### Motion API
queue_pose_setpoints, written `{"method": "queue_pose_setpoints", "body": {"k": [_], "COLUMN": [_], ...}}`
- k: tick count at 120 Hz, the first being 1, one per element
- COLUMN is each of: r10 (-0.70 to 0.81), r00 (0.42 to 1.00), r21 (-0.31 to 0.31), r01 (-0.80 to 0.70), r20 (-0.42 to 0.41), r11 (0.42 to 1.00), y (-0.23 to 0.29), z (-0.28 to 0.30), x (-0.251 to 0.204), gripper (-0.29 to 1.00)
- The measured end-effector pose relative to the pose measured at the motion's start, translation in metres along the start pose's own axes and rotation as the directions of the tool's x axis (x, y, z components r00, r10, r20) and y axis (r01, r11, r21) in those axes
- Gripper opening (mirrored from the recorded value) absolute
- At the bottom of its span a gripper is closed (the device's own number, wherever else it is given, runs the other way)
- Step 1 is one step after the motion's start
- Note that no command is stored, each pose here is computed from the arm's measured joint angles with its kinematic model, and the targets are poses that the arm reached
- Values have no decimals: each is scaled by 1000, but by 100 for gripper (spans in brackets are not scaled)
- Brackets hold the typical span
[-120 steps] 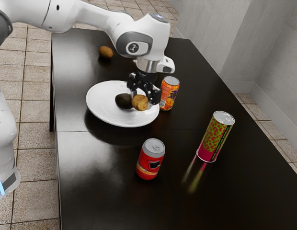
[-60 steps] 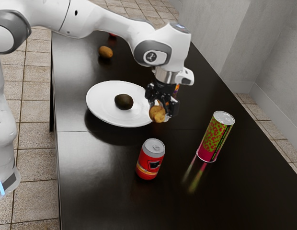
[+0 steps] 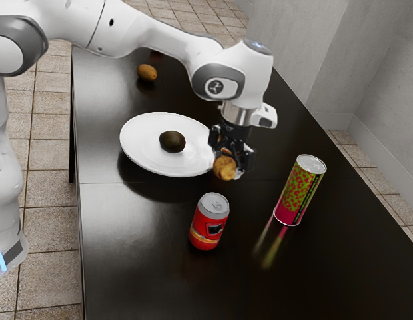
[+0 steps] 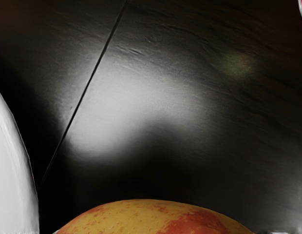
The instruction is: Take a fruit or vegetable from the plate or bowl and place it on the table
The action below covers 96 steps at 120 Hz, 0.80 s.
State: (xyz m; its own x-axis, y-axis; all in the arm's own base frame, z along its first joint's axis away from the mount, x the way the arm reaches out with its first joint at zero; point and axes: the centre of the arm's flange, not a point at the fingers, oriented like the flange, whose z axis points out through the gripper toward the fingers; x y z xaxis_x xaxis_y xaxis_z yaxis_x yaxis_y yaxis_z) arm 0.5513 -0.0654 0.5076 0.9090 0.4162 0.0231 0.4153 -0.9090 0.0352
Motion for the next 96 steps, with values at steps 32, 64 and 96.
{"method": "queue_pose_setpoints", "body": {"k": [32,64,96], "r10": [7,-4,27], "r00": [1000,1000,1000], "r21": [-8,-17,-19], "r01": [-7,4,-27], "r20": [5,4,-1], "r11": [1000,1000,999], "y": [8,4,4], "z": [1,-1,-4], "x": [-4,-1,-1], "gripper": [57,63,69]}}
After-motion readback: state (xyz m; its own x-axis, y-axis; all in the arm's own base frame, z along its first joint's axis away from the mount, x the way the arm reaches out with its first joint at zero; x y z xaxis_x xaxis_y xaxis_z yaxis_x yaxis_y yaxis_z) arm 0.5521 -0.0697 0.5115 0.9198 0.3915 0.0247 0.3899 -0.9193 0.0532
